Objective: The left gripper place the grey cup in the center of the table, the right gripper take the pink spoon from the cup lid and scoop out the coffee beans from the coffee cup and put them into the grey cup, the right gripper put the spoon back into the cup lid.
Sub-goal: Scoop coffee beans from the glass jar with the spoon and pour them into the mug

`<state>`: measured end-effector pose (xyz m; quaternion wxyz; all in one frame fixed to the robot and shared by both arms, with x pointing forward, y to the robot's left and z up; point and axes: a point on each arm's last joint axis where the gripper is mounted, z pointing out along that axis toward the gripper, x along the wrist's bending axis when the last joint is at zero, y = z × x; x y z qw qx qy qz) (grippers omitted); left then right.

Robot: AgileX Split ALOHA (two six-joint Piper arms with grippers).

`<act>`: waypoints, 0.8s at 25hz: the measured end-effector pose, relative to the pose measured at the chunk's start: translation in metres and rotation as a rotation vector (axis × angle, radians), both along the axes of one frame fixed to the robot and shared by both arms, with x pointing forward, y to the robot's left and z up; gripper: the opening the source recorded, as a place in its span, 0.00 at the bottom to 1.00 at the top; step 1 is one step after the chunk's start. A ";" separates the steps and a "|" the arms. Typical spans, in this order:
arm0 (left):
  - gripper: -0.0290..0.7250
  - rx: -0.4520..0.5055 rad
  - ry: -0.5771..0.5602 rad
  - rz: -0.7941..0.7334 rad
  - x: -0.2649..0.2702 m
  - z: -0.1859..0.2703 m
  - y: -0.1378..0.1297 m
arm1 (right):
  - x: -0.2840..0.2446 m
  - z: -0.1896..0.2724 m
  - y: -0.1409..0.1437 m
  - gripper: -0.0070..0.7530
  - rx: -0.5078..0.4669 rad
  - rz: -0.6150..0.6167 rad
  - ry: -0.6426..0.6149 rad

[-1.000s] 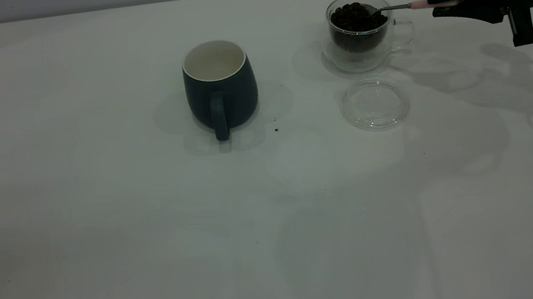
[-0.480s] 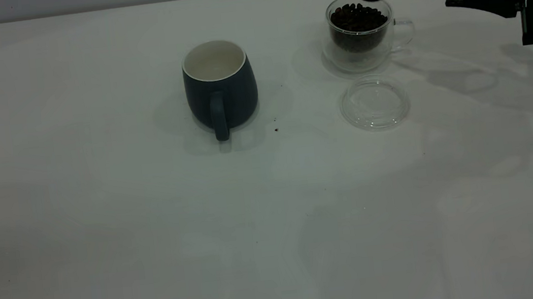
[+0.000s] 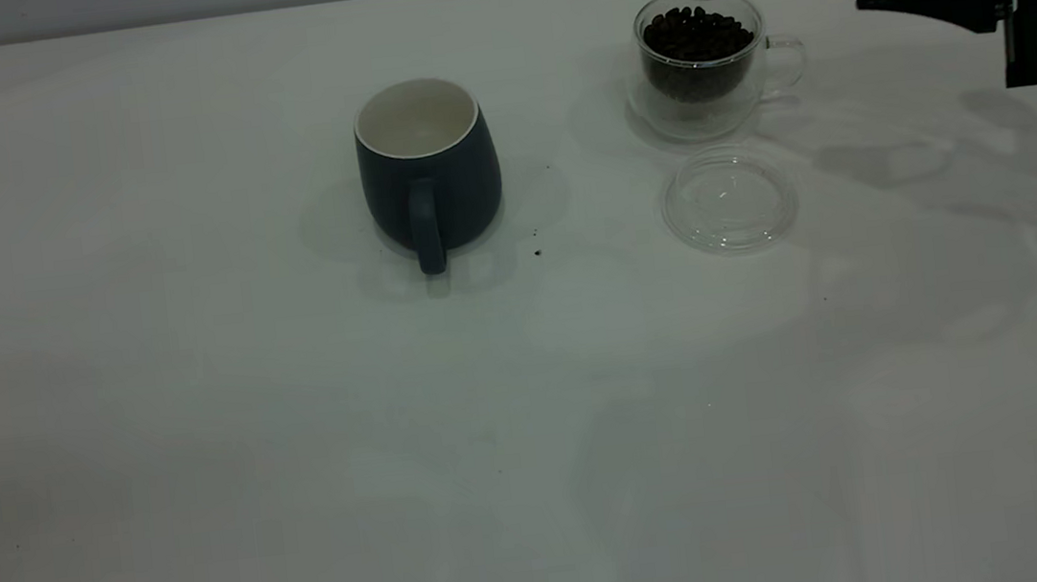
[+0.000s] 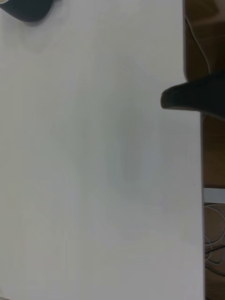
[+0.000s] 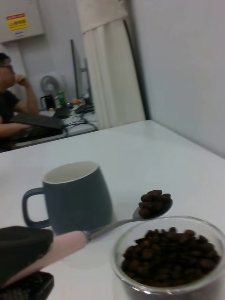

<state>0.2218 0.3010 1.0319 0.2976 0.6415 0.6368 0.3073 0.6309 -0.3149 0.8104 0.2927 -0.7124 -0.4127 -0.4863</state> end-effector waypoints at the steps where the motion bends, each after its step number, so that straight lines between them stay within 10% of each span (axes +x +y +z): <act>1: 0.79 0.000 0.000 0.000 0.000 0.000 0.000 | 0.000 0.000 0.004 0.16 -0.003 0.015 0.001; 20: 0.79 0.000 0.000 0.000 0.000 0.000 0.000 | -0.004 0.004 0.111 0.16 0.046 0.193 -0.005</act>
